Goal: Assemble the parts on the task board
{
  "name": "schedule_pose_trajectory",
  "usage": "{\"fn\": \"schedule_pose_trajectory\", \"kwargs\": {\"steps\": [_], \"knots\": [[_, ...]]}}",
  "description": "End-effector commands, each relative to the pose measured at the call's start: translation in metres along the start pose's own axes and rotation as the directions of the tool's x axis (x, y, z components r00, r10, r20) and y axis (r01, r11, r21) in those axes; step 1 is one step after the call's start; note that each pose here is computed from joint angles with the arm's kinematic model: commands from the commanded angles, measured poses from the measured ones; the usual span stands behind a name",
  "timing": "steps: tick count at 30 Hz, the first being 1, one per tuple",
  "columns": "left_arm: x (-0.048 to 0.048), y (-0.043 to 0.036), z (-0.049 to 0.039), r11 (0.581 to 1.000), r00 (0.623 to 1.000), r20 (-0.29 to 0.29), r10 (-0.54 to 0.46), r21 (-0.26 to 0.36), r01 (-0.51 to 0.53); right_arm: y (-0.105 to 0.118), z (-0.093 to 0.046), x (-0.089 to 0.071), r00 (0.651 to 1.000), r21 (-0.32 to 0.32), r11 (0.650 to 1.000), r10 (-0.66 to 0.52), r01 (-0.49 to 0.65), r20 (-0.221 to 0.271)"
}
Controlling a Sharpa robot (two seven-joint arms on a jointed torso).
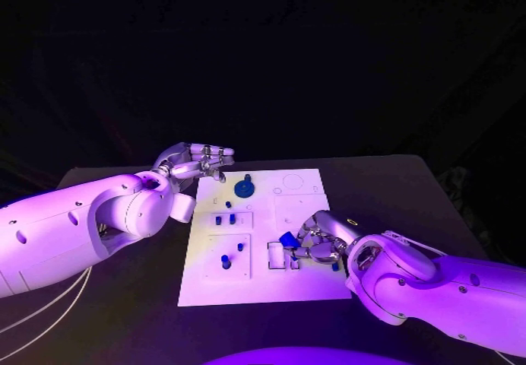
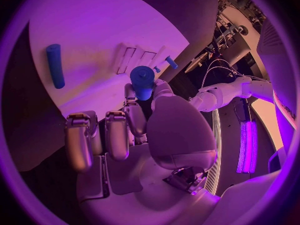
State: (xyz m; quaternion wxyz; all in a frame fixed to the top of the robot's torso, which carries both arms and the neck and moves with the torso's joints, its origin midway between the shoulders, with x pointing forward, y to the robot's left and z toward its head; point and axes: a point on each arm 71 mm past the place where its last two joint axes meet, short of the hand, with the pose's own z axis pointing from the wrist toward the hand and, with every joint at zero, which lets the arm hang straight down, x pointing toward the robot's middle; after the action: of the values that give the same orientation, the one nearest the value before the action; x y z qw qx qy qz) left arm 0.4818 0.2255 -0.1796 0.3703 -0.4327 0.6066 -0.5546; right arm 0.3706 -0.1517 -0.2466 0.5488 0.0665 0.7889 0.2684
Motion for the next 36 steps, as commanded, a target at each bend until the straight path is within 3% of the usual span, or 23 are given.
{"fn": "schedule_pose_trajectory", "kwargs": {"steps": [1, 9, 19, 29, 36], "knots": [[0.0034, -0.0013, 0.0007, 1.0, 1.0, -0.022, -0.009, 0.009, 0.01, 0.003, 0.004, 0.007, 0.998, 0.002, 1.0, 0.012, -0.012, -0.061], [0.0048, -0.0012, 0.0009, 1.0, 1.0, -0.029, -0.011, 0.006, 0.011, 0.006, 0.012, 0.015, 0.994, 0.009, 1.0, -0.007, 0.008, -0.111], [0.0055, -0.0013, 0.0007, 1.0, 0.999, -0.034, -0.012, 0.005, 0.012, 0.007, 0.017, 0.019, 0.991, 0.018, 0.999, -0.036, 0.039, -0.128], [0.0057, -0.0012, 0.0007, 1.0, 0.999, -0.036, -0.013, 0.004, 0.013, 0.007, 0.02, 0.019, 0.992, 0.025, 0.998, -0.053, 0.056, -0.115], [0.0053, -0.0011, 0.0005, 1.0, 0.999, -0.034, -0.012, 0.001, 0.012, 0.008, 0.021, 0.017, 0.993, 0.016, 0.996, -0.086, 0.088, -0.08]]}}
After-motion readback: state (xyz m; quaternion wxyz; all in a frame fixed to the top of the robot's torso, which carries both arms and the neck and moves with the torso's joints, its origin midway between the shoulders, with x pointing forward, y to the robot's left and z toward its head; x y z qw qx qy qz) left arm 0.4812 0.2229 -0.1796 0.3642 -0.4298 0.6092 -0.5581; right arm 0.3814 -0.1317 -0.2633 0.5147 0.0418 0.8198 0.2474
